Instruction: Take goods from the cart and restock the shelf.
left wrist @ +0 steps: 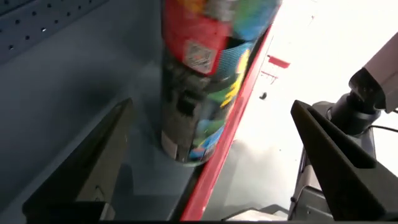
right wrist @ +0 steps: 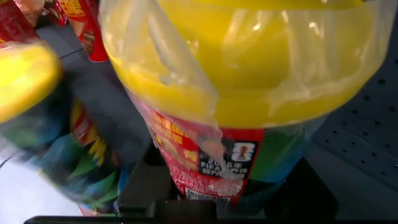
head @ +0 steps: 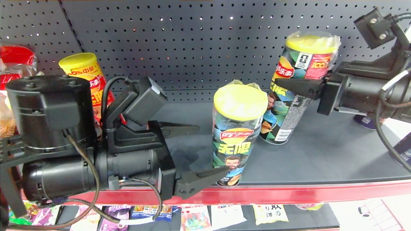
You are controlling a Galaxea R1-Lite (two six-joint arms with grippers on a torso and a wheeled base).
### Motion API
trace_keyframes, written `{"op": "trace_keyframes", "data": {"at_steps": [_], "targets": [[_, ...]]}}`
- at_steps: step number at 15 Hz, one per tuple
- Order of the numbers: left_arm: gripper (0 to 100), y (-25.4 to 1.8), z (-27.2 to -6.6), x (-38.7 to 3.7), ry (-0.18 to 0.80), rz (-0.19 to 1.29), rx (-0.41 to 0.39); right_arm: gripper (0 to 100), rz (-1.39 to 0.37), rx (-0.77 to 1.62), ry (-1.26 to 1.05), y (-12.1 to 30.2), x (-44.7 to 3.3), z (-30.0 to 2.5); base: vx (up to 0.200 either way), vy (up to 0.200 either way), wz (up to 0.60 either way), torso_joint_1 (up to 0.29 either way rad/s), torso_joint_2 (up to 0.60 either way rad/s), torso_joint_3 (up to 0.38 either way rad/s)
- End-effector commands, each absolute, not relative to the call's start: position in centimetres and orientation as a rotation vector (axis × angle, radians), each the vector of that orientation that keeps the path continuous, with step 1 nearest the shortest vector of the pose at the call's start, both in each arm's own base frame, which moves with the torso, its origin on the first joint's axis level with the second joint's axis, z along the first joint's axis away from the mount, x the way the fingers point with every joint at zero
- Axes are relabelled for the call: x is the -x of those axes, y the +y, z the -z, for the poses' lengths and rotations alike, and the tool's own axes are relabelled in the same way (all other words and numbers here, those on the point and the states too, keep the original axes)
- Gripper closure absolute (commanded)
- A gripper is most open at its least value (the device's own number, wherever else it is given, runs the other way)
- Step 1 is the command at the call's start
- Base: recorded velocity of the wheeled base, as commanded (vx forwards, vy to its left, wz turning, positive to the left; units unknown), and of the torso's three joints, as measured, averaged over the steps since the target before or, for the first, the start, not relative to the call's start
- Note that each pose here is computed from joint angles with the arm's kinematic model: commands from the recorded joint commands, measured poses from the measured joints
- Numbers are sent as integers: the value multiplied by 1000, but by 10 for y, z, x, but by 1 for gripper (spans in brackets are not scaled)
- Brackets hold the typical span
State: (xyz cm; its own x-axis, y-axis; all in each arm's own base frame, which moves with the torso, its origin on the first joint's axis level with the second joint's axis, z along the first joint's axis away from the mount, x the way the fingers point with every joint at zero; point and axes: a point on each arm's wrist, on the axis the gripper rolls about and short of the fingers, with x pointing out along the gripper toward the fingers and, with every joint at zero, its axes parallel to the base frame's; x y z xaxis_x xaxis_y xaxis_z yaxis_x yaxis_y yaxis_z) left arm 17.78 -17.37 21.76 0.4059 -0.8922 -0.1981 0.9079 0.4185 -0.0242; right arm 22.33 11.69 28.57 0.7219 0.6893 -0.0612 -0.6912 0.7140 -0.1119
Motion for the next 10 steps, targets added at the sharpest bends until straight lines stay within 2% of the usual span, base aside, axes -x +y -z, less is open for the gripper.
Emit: {"op": "trace_keyframes", "data": {"at_steps": [1,5,10], "targets": [[0,-158,-219,-167,176,1113,-89,100,-773,134,44,128,-241,-279,0,0,0,0,0,0],[0,-133,-210,-143,179,1079,-90,100,-811,139,53,148,-257,-273,0,0,0,0,0,0],[0,-102,-205,-109,131,1006,-87,100,-849,131,30,174,-279,-261,0,0,0,0,0,0]]}}
